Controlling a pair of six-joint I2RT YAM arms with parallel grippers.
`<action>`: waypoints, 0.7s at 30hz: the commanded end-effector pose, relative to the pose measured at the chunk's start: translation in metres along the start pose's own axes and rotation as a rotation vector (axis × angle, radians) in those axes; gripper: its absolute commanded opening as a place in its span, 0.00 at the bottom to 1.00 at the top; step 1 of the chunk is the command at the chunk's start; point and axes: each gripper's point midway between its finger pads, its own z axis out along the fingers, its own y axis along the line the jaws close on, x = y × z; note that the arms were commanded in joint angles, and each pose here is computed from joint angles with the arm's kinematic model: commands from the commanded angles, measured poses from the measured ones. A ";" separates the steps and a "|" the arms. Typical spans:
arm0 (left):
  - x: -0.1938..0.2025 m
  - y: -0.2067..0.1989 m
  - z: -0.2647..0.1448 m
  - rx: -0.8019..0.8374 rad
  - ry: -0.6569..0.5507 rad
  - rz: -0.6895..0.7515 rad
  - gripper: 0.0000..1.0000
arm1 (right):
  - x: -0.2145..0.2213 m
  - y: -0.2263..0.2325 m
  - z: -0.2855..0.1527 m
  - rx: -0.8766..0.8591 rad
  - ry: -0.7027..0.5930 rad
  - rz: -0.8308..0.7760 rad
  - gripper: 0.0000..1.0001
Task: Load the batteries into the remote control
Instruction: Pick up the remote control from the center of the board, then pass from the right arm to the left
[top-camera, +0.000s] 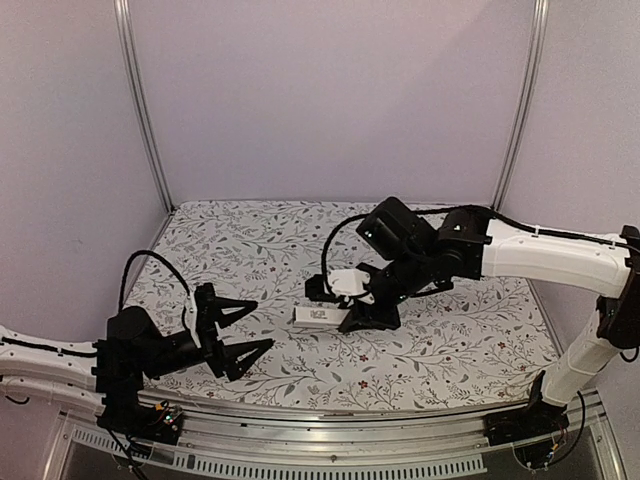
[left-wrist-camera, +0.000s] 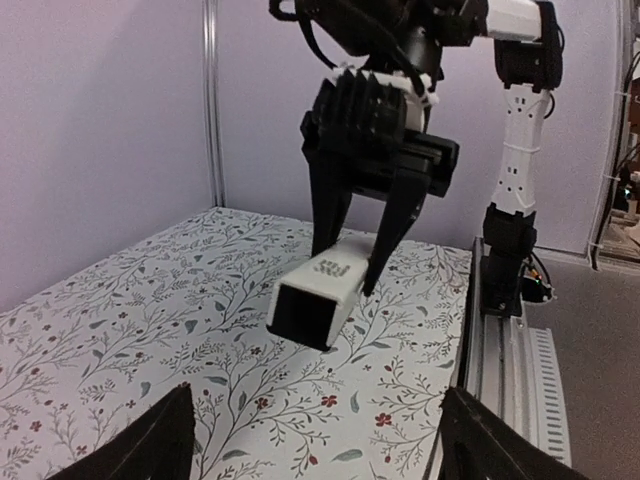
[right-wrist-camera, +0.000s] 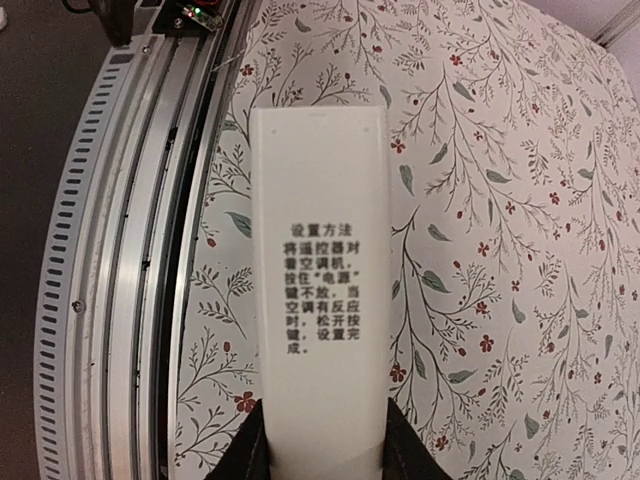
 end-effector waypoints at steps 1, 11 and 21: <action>-0.026 -0.037 0.002 0.167 -0.118 0.201 0.85 | -0.030 0.005 -0.046 0.000 -0.042 -0.072 0.22; -0.062 -0.065 0.013 0.288 -0.278 0.309 0.90 | -0.088 0.023 -0.067 -0.015 -0.094 -0.239 0.22; -0.085 -0.075 0.021 0.339 -0.355 0.252 0.82 | -0.099 0.029 -0.062 -0.021 -0.098 -0.280 0.22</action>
